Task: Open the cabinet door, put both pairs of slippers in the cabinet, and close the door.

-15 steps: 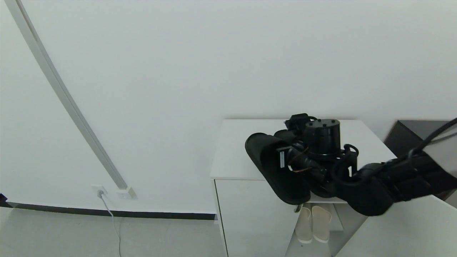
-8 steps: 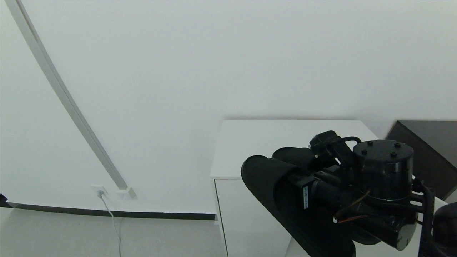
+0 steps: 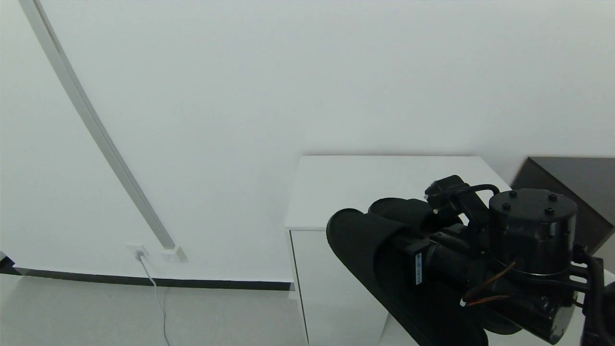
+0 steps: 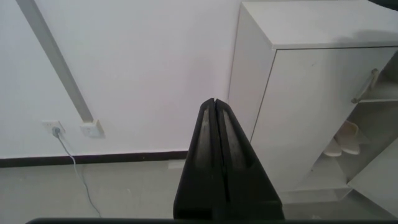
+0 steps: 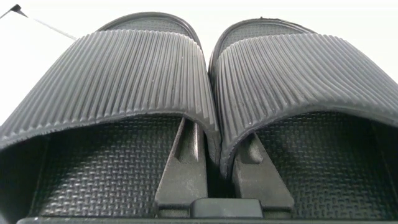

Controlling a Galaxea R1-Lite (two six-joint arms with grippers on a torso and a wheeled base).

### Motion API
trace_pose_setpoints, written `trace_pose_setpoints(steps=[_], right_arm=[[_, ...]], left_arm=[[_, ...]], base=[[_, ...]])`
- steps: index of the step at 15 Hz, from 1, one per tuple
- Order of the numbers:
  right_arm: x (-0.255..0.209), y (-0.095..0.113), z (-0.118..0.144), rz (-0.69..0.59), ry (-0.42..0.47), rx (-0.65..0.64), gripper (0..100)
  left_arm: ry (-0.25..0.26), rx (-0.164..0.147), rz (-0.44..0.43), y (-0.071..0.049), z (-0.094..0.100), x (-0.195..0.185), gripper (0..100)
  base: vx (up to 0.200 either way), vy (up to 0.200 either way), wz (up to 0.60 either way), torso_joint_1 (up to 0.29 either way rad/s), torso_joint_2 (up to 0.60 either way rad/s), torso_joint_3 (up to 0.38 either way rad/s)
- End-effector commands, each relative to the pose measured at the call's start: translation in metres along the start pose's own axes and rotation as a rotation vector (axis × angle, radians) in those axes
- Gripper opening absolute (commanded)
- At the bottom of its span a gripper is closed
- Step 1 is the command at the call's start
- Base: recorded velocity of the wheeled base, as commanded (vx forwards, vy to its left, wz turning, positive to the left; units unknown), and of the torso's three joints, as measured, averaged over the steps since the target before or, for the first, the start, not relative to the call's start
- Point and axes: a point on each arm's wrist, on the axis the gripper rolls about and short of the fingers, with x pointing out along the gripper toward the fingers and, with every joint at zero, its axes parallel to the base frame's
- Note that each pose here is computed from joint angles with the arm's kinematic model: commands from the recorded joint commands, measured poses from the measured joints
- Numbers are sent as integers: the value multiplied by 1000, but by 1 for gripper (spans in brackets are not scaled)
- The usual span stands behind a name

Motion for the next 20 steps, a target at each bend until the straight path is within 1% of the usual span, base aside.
trace_pose_setpoints(steps=[1, 3, 13, 20], right_arm=[[-1, 0, 0, -2, -2, 0, 0], [-1, -1, -1, -2, 1, -1, 0], [-2, 1, -4, 2, 12, -10, 0], [-2, 0, -4, -1, 11, -8, 0]], left_arm=[[0, 0, 1, 0, 0, 0, 0], [0, 0, 1, 0, 0, 0, 0], [0, 0, -1, 0, 0, 0, 0], [0, -2, 2, 0, 0, 0, 0]], base=[[-200, 0, 0, -2, -7, 12], [-200, 0, 0, -2, 2, 5], [0, 0, 0, 0, 0, 0], [0, -200, 0, 1, 1, 2]])
